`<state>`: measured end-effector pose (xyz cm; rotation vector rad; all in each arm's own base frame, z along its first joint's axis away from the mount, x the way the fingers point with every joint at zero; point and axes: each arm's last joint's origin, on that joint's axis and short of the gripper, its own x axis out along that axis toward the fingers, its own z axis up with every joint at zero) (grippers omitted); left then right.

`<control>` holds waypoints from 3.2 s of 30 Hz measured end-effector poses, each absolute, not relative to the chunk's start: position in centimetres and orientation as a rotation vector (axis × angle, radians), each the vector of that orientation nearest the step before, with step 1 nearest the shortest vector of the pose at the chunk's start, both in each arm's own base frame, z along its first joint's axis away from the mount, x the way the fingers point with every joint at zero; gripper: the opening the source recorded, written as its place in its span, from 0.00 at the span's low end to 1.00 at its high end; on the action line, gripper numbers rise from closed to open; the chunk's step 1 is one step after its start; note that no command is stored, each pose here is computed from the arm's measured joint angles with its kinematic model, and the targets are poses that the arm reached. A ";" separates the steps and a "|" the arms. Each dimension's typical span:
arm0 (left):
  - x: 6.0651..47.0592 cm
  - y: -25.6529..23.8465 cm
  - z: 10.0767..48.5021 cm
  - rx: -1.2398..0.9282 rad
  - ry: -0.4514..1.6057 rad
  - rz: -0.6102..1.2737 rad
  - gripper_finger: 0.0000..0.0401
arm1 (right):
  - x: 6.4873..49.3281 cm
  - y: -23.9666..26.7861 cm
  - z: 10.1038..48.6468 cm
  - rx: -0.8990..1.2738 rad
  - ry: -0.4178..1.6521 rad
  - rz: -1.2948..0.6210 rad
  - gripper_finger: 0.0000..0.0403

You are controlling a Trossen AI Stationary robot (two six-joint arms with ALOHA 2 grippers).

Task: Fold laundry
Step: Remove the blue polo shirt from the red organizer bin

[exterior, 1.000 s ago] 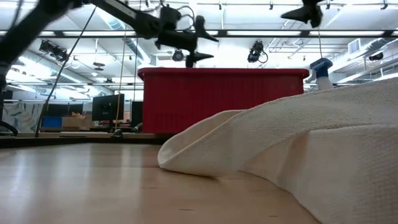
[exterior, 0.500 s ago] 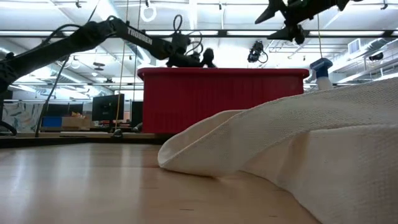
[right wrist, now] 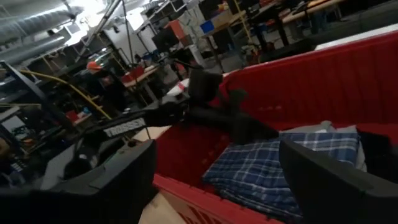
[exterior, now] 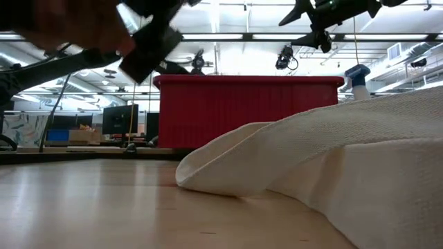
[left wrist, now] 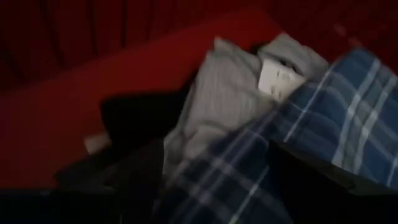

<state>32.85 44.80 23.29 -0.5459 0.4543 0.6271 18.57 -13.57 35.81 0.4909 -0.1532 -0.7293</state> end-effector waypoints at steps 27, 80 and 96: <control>33.5 41.4 27.3 -0.549 0.359 -0.021 0.59 | 18.7 -13.5 35.7 0.532 -0.144 -0.669 0.86; 36.5 40.9 23.1 -0.461 0.537 0.316 0.48 | 18.7 -13.5 35.5 0.526 -0.117 -0.677 0.86; 37.3 38.1 25.4 -0.579 0.493 0.012 0.75 | 18.7 -13.4 35.5 0.531 -0.111 -0.651 0.86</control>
